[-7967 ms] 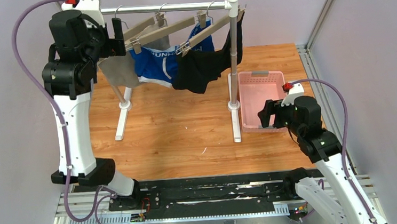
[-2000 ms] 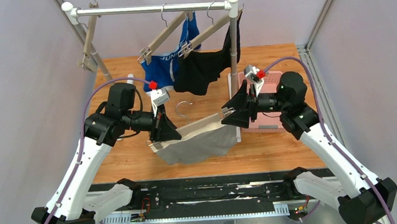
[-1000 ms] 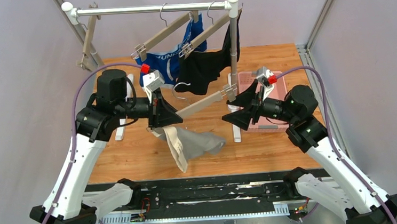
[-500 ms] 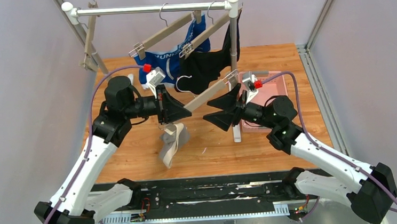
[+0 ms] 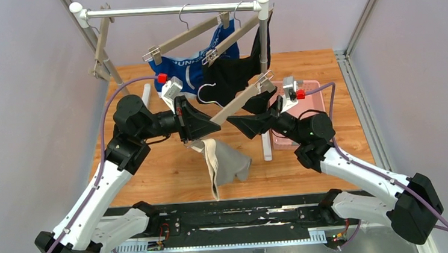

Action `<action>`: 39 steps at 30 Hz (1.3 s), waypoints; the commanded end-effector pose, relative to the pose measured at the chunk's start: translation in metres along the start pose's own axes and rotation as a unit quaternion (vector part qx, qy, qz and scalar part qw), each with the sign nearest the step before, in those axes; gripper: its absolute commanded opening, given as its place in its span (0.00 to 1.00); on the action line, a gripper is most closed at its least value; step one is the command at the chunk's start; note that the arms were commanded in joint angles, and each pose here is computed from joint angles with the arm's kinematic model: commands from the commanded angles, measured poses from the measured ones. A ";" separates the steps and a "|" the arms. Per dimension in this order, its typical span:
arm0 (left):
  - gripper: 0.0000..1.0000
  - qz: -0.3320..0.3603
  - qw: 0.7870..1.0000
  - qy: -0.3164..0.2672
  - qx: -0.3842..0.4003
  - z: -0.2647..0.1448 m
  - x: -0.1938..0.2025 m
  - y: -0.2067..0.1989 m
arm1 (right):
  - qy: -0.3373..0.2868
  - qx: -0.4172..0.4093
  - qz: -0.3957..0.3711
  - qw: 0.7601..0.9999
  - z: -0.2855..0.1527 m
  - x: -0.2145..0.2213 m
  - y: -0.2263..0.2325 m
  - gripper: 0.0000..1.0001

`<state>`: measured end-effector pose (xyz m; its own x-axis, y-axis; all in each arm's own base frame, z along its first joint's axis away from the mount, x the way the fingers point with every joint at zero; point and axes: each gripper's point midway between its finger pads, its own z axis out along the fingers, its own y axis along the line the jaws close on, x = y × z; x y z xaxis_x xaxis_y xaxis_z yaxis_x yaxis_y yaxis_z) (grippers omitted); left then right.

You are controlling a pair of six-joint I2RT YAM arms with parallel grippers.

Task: Remove the underwear clipped to the hanger

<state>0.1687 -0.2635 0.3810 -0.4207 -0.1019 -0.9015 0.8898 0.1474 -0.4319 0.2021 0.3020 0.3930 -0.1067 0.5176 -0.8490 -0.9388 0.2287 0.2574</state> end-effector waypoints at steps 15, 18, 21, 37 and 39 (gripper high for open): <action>0.00 0.008 1.000 -0.015 0.018 0.011 0.004 -0.011 | -0.050 -0.042 -0.009 0.998 0.022 -0.026 0.017 0.54; 0.00 0.010 1.000 -0.018 0.012 0.012 0.004 -0.009 | -0.061 -0.047 -0.009 0.997 0.024 -0.030 0.019 0.54; 0.00 0.009 1.000 -0.022 0.007 0.014 0.005 -0.007 | -0.067 -0.045 -0.010 0.997 0.026 -0.034 0.019 0.51; 0.15 -0.002 1.000 -0.030 -0.005 0.016 0.014 0.000 | -0.083 -0.040 -0.009 0.996 0.031 -0.045 0.021 0.01; 0.22 -0.002 0.999 -0.031 -0.010 0.015 0.017 0.001 | -0.086 -0.043 -0.010 0.995 0.030 -0.048 0.024 0.01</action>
<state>0.1748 -0.2751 0.3891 -0.3270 -0.2079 -0.9219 0.9146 0.1760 -0.3641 0.1904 0.3195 0.4286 -0.1707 0.5835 -0.7940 -0.9585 0.0883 0.2709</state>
